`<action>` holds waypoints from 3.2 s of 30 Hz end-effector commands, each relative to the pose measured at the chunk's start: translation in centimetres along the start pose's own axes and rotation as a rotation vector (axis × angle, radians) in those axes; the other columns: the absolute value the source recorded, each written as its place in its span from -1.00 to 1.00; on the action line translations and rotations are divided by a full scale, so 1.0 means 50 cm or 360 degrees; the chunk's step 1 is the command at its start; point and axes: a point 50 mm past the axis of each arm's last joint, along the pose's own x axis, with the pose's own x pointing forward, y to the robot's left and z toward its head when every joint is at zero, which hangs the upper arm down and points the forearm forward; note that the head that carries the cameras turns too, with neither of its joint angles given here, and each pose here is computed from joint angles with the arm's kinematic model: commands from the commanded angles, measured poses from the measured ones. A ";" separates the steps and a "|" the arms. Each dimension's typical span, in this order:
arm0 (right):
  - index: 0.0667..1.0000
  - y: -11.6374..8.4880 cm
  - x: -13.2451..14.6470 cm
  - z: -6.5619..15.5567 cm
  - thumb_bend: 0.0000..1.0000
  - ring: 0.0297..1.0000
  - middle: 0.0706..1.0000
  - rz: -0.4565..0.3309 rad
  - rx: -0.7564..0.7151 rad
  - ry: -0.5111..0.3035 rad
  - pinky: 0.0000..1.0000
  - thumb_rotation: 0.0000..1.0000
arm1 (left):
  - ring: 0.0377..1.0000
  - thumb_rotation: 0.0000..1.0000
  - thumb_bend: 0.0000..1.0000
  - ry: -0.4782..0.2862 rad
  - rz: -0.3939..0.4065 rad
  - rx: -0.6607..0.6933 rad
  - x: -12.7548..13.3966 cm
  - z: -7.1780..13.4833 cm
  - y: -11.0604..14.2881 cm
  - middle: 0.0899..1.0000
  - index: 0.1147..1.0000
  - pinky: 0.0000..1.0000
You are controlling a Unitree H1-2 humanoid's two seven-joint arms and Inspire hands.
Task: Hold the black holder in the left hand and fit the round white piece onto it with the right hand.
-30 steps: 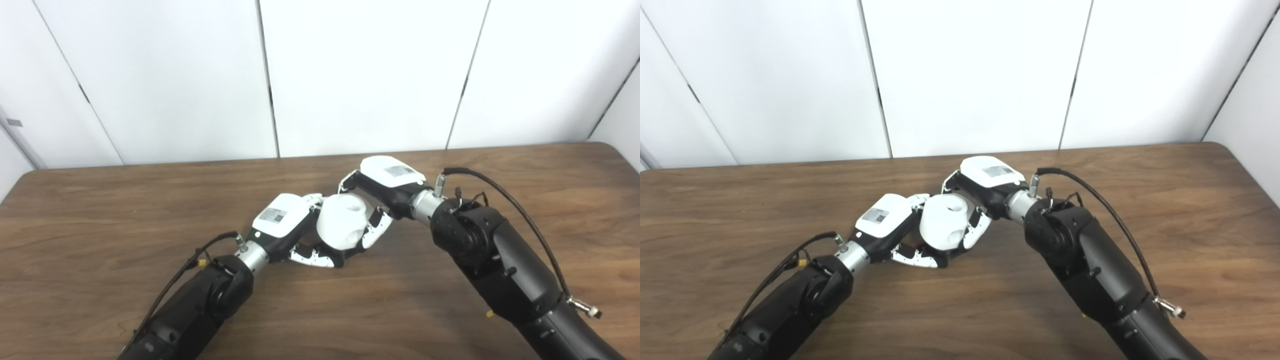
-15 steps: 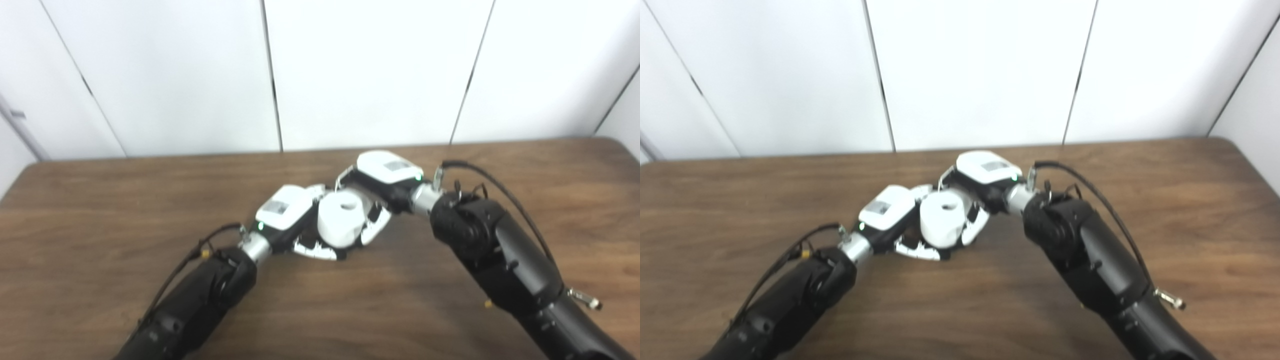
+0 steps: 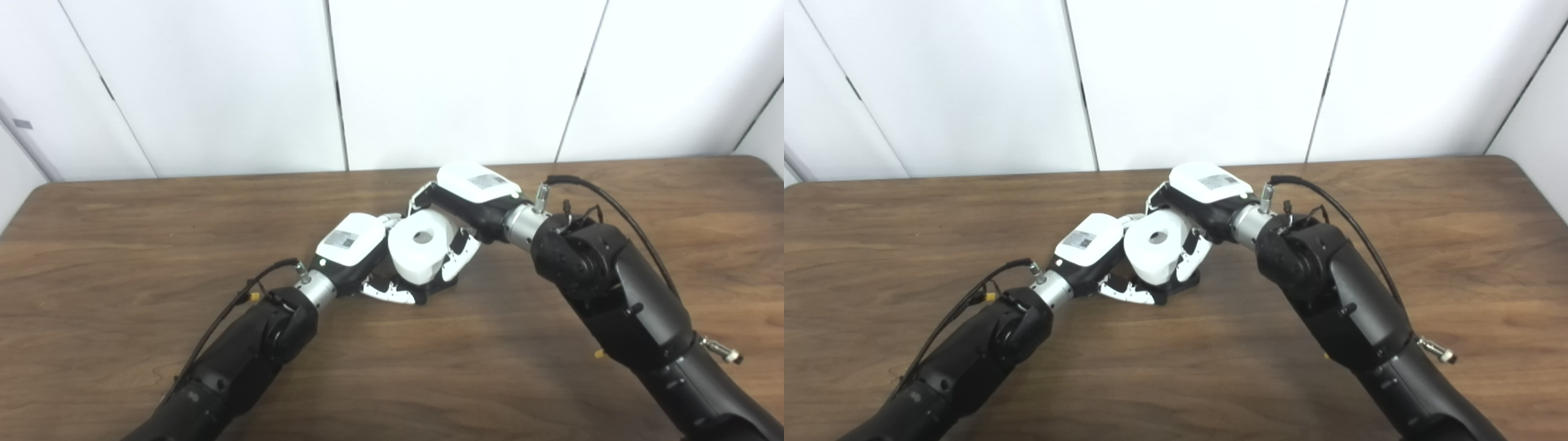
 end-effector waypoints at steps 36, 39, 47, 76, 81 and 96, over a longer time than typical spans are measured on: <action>-0.11 -0.046 0.010 -0.011 0.03 0.55 0.45 -0.0153 0.0003 0.0018 0.49 -0.72 | 0.75 -0.84 0.05 0.0154 -0.0356 0.0028 -0.063 -0.035 -0.078 0.66 -0.18 0.37; -0.11 -0.043 0.011 -0.013 0.04 0.55 0.45 -0.0149 0.0022 0.0027 0.51 -0.72 | 0.74 -0.84 0.05 0.0154 -0.0353 0.0024 -0.064 -0.036 -0.077 0.66 -0.18 0.35; -0.11 -0.032 0.011 -0.024 0.04 0.55 0.45 -0.0122 0.0010 0.0031 0.51 -0.72 | 0.73 -0.84 0.05 0.0157 -0.0353 0.0028 -0.063 -0.036 -0.077 0.66 -0.18 0.34; -0.11 0.005 0.025 -0.009 0.04 0.53 0.43 -0.0033 -0.0026 -0.0023 0.57 -0.72 | 0.76 -0.85 0.05 0.0177 -0.0363 -0.0007 -0.047 -0.023 -0.077 0.67 -0.18 0.42; -0.11 0.008 0.028 -0.003 0.04 0.51 0.43 -0.0021 -0.0040 -0.0039 0.48 -0.72 | 0.76 -0.85 0.05 0.0177 -0.0362 0.0005 -0.045 -0.022 -0.078 0.66 -0.18 0.42; -0.11 0.021 0.034 0.026 0.03 0.50 0.42 0.0023 -0.0080 -0.0091 0.49 -0.71 | 0.76 -0.85 0.05 0.0175 -0.0356 -0.0011 -0.046 -0.020 -0.074 0.66 -0.18 0.40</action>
